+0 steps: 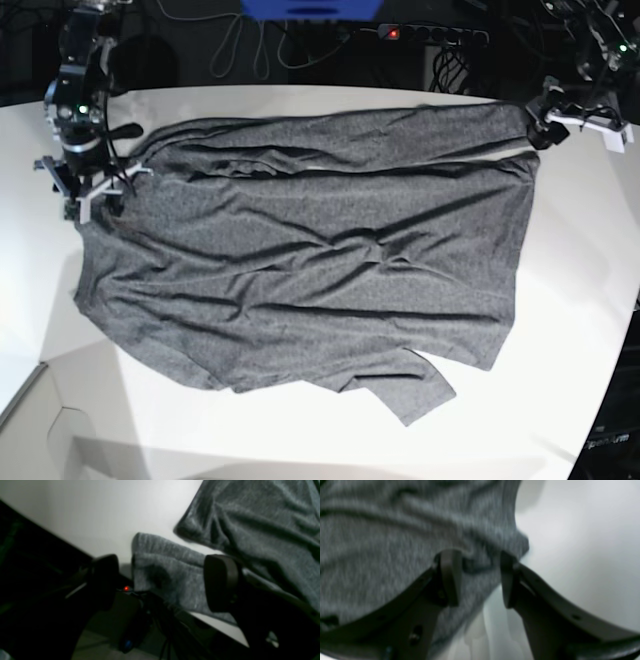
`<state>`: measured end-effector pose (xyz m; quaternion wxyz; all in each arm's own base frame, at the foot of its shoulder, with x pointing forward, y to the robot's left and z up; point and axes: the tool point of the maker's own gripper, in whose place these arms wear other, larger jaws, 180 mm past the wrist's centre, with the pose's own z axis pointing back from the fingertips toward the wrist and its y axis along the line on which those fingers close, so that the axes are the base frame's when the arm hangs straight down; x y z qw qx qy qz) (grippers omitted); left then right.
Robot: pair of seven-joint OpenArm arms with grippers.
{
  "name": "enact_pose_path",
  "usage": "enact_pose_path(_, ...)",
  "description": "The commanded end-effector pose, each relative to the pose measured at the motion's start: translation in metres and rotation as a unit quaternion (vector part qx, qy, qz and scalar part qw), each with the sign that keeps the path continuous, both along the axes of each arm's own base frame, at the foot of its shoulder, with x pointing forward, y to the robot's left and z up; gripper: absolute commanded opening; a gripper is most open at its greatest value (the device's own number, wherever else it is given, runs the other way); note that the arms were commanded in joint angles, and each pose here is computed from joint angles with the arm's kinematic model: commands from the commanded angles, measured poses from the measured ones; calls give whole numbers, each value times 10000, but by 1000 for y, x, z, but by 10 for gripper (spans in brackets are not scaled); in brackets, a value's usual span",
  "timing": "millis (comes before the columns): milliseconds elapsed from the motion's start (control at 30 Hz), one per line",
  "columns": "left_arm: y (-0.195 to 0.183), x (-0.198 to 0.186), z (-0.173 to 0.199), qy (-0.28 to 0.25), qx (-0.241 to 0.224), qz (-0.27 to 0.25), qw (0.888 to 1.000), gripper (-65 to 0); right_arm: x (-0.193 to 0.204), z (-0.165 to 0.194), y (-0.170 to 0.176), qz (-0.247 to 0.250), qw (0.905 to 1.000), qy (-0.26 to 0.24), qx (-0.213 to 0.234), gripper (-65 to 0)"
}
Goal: Layout the t-shirt on the table in an organized manner, then fold the t-shirt properly
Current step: 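Grasp the collar edge corners with both grippers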
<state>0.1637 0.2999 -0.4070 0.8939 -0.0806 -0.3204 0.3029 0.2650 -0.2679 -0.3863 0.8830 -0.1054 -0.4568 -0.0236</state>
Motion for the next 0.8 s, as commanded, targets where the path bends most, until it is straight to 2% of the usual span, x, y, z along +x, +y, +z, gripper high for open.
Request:
enact_pose_path(0, 5, 2, 3, -69, 30, 33, 10000, -138, 6, 19, -3, 45, 9994, -316, -118, -389)
enact_pose_path(67, -3, 8, -2, -34, -46, -99, 9999, -140, 2, 23, -2, 69, 9993, -332, -155, -389)
enact_pose_path(133, -13, 13, -5, -17, -109, -266, 9996, -172, -4, 27, 0, 107, 9992, -338, -199, -389)
enact_pose_path(267, -24, 18, -7, -11, -172, -430, 9989, -319, -16, 34, 6, 171, 9989, -352, -247, -385)
enact_pose_path(367, -25, 20, -7, -35, -196, -433, 9989, -452, -27, 36, 11, 240, 9989, -282, -276, -383)
enact_pose_path(567, -23, 24, 3, -168, -100, -456, 9988, -641, -49, 28, 31, 490, 9986, -41, -187, -381)
enact_pose_path(667, -21, 32, 20, -314, 109, -606, 9976, -643, -58, 16, 47, 687, 9975, 158, -70, -342)
enact_pose_path(767, -22, 37, 35, -491, 265, -686, 9961, -649, -66, 5, 67, 911, 9953, 331, 81, -266)
